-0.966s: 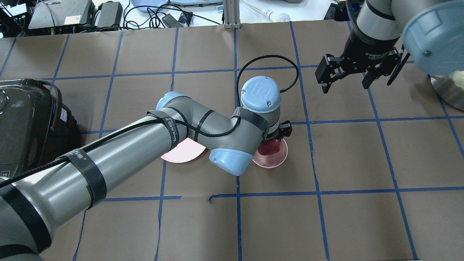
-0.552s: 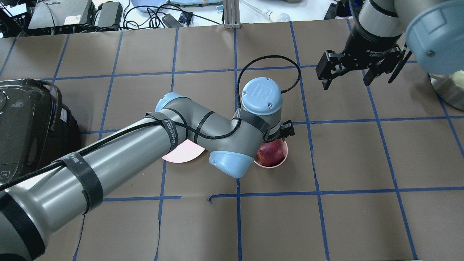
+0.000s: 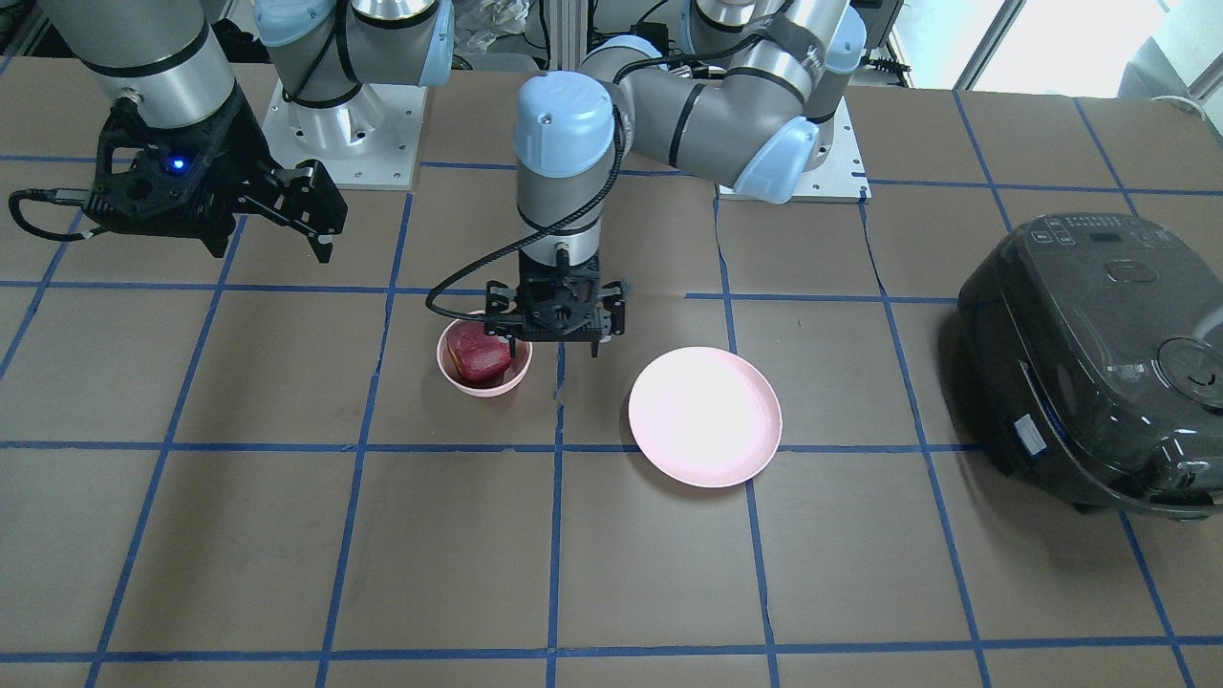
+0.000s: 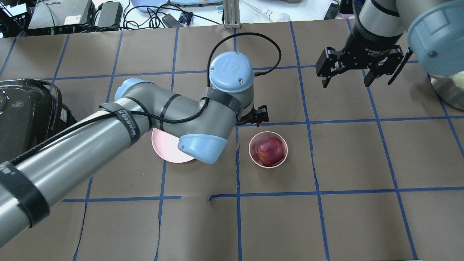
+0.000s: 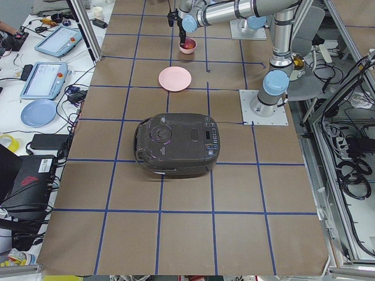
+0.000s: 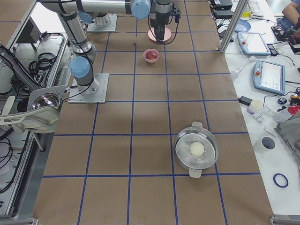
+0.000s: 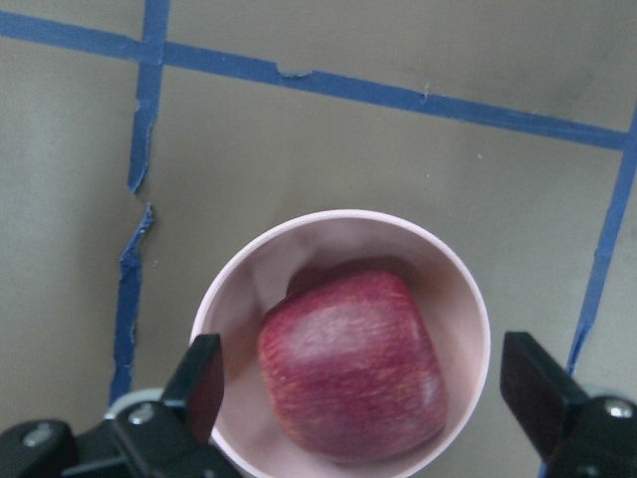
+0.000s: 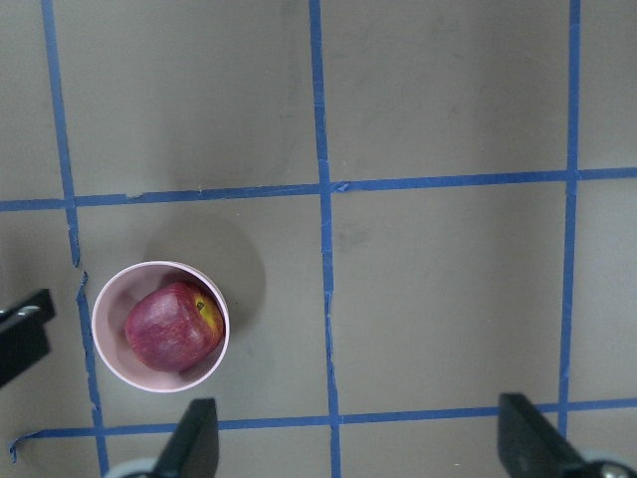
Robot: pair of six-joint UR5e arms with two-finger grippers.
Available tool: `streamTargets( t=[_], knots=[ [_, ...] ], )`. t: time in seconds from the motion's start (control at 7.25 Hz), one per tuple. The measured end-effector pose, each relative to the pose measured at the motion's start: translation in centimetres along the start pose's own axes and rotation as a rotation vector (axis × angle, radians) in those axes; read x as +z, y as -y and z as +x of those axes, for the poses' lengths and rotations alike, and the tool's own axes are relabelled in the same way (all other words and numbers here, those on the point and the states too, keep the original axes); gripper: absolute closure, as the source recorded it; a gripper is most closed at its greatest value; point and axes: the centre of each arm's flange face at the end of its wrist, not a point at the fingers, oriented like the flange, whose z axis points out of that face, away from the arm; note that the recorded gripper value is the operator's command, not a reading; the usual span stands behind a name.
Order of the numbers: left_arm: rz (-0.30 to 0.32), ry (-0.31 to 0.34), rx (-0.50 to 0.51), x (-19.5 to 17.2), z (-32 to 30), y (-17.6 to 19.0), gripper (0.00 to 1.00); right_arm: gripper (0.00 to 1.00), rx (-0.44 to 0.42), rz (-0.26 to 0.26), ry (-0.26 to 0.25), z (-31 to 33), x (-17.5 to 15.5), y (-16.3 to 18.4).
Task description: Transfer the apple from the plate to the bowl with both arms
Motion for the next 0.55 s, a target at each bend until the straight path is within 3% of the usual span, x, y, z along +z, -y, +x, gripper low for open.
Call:
streamTargets(
  t=[0.28, 0.55],
  knots=[
    [-0.018, 0.027, 0.094, -4.9, -9.0, 3.0, 0.00, 0.00, 0.020, 0.007, 0.000, -0.1, -0.4, -0.4],
    [-0.022, 0.036, 0.124, -10.1, -16.1, 4.1, 0.00, 0.00, 0.021, 0.011, 0.004, -0.3, -0.5, -0.7]
  ],
)
